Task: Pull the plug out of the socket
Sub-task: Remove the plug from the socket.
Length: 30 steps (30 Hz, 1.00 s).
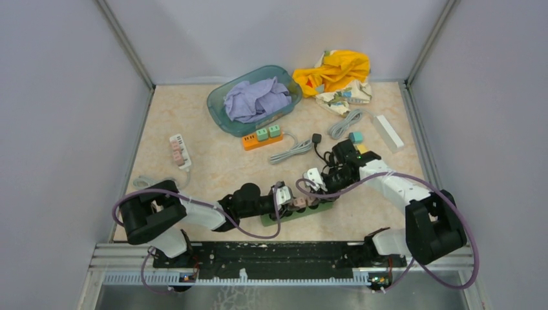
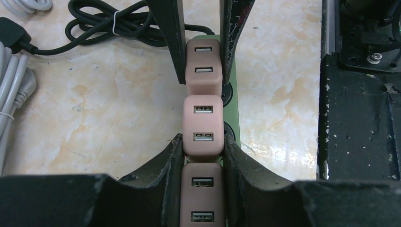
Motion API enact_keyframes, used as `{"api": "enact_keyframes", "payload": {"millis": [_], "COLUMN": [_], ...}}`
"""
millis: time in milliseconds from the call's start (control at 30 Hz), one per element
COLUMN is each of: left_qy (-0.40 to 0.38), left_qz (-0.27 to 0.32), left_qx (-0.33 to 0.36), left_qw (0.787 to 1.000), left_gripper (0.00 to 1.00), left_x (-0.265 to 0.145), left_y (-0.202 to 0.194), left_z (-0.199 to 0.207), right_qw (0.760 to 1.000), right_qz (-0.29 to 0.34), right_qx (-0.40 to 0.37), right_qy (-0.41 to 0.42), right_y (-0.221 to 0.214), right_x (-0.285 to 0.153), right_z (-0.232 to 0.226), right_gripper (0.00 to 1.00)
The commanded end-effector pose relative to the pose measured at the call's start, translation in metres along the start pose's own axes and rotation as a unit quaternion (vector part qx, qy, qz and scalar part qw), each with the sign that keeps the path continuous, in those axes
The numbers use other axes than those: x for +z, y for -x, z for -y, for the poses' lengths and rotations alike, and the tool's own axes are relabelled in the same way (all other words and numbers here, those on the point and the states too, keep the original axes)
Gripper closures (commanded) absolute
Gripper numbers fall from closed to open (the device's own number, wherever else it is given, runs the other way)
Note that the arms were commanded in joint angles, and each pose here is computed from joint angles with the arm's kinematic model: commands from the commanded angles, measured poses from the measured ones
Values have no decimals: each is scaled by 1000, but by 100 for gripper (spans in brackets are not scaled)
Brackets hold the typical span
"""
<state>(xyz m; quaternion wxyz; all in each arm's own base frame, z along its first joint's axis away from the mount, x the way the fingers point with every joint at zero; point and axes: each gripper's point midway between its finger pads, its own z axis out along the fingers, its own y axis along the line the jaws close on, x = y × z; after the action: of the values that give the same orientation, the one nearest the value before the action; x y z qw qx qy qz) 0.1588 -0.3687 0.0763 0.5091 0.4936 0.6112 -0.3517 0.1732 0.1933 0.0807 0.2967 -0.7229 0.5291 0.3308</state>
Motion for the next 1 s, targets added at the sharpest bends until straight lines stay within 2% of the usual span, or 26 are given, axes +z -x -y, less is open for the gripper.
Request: {"api": "enact_keyframes", "payload": {"millis": [0, 300, 700, 833, 967], "left_qy": [8, -5, -4, -3, -3], "left_qz": [-51, -51, -54, -57, -56], "left_qx": [-17, -24, -27, -27, -28], "left_qw": [999, 998, 998, 998, 998], "left_gripper": [100, 100, 99, 100, 100], "left_x": [-8, -4, -5, -6, -7], "left_y": [-28, -28, -30, -31, -31], "left_z": [-3, 2, 2, 1, 1], "right_qw": [997, 996, 997, 998, 996], "right_qz": [57, 78, 48, 45, 74], "right_qx": [-45, -43, -25, -33, -50], "right_qy": [25, 27, -45, -30, -1], "right_y": [30, 50, 39, 36, 41], "right_x": [-4, 13, -21, -21, -16], "right_z": [-6, -2, 25, 15, 2], "right_gripper": [100, 100, 100, 100, 100]}}
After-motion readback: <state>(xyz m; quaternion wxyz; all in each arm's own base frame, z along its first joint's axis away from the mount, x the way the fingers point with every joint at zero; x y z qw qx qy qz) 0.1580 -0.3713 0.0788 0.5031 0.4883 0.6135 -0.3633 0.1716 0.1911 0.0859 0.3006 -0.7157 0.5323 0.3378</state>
